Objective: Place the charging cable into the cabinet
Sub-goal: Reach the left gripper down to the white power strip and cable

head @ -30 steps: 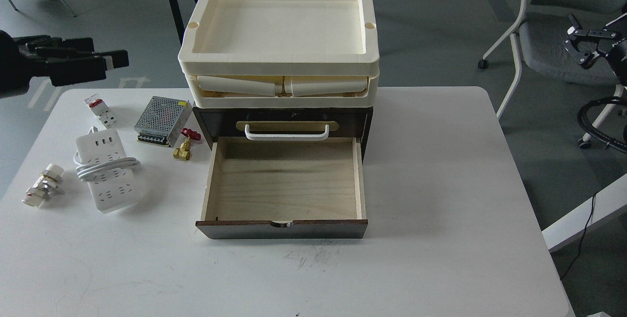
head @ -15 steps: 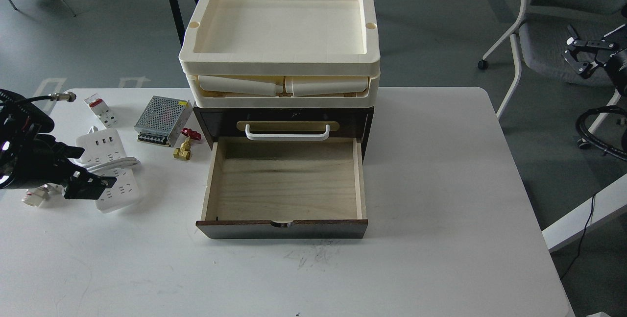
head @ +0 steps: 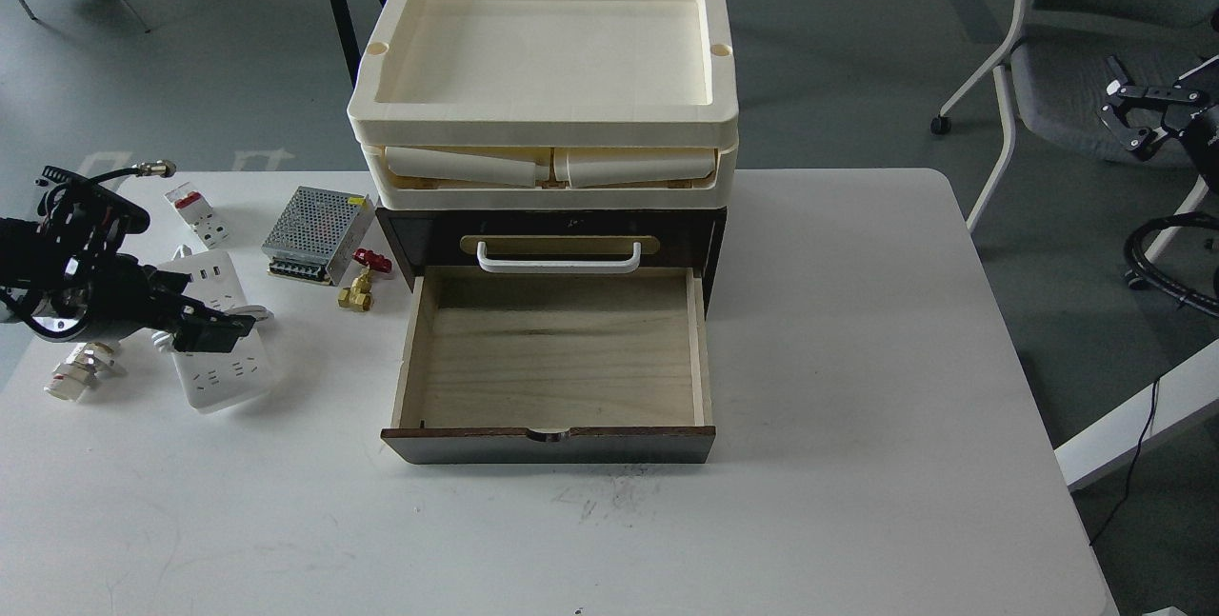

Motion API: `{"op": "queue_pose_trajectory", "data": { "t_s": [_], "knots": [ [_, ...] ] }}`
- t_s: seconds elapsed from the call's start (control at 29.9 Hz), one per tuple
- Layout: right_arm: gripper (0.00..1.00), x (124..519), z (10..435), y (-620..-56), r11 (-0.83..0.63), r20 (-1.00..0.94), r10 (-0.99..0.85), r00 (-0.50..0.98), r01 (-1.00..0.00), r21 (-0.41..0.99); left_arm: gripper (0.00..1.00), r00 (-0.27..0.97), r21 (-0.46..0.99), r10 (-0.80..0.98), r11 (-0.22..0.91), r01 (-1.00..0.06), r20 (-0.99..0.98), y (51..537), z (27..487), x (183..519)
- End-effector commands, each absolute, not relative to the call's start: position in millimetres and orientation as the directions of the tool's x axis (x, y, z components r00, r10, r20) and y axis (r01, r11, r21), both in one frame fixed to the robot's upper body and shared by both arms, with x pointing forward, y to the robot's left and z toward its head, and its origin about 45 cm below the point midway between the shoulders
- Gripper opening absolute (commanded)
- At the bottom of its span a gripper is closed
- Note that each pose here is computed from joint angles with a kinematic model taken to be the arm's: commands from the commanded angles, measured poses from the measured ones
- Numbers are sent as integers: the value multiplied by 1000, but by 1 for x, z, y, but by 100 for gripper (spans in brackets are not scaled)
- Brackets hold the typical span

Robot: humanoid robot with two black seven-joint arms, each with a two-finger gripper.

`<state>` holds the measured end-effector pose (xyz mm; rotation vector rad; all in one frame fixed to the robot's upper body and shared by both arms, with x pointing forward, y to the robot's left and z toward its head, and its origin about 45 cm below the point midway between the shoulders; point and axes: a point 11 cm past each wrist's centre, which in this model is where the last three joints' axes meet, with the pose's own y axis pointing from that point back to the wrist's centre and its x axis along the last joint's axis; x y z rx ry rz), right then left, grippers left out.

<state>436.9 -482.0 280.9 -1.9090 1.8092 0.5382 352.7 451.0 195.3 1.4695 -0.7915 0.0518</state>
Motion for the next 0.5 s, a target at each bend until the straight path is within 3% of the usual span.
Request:
{"op": "queue_pose_trajectory", "data": {
  "t_s": [0.0,0.47],
  "knots": [
    [100,437,281,-482,-36,-569,-820,62,-998,-57,97,769,870,-417,141,-473,486,450,179,354],
    [100,434,276,-484,-32,-567,-822,53,-998,-47,91,749,850,-457,31,-526,480,479,140,369]
  ]
}}
